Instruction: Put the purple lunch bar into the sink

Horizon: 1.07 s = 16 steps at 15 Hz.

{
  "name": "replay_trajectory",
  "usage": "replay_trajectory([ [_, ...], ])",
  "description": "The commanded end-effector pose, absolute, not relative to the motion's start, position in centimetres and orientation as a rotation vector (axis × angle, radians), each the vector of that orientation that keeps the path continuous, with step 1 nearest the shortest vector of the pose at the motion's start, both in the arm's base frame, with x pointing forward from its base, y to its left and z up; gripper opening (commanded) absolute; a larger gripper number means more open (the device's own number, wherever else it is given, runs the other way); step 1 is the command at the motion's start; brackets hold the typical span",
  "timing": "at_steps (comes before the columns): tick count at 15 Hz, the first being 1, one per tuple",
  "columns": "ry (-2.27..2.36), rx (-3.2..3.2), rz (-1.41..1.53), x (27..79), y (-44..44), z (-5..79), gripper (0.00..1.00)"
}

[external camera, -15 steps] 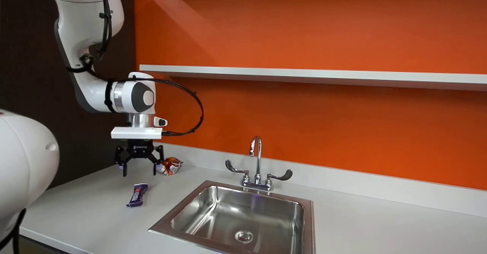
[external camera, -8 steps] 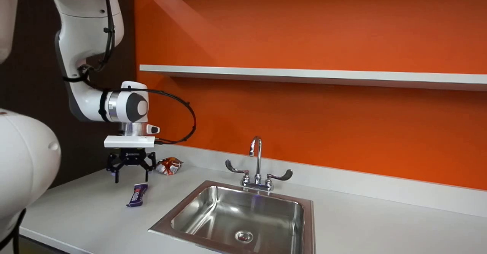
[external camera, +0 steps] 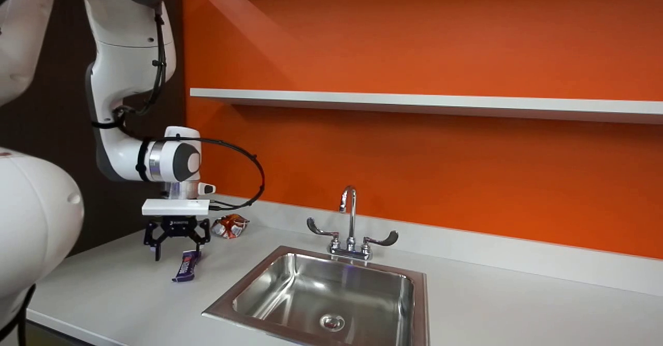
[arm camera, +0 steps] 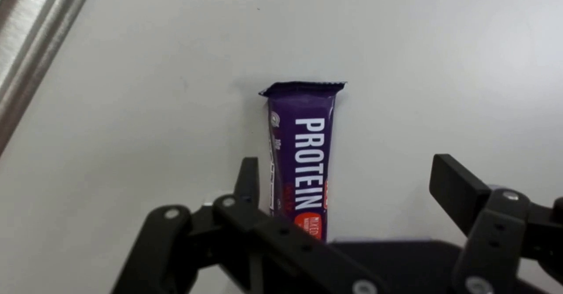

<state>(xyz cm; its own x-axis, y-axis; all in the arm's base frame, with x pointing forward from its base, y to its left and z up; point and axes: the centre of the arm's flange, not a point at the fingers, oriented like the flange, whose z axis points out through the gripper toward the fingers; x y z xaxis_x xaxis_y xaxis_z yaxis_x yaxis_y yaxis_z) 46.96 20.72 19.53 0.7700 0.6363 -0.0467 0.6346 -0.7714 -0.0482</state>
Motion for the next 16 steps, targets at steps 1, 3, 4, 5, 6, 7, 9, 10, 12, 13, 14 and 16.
replay_trajectory([
  [1,-1.04,-2.937,0.071,47.5,21.6,18.6,1.0],
  [3,-1.035,-2.94,0.067,47.7,21.7,18.1,1.0],
  [4,-1.032,-2.94,0.063,47.8,21.6,17.8,1.0],
  [5,-1.032,-2.941,0.059,47.9,21.7,17.6,1.0],
  [6,-1.027,-2.942,0.057,48.0,21.6,17.4,1.0],
  [7,-1.024,-2.945,0.054,48.1,21.6,17.2,1.0],
  [9,-1.02,-2.95,0.046,48.3,21.6,17.0,1.0],
  [10,-1.017,-2.954,0.043,48.4,21.6,16.8,1.0],
  [12,-1.01,-2.958,0.038,48.7,21.5,16.7,1.0],
  [13,-1.006,-2.96,0.035,48.9,21.5,16.6,1.0],
  [14,-1.0,-2.963,0.034,49.0,21.4,16.5,1.0],
  [16,-0.992,-2.967,0.032,49.3,21.3,16.4,1.0],
])
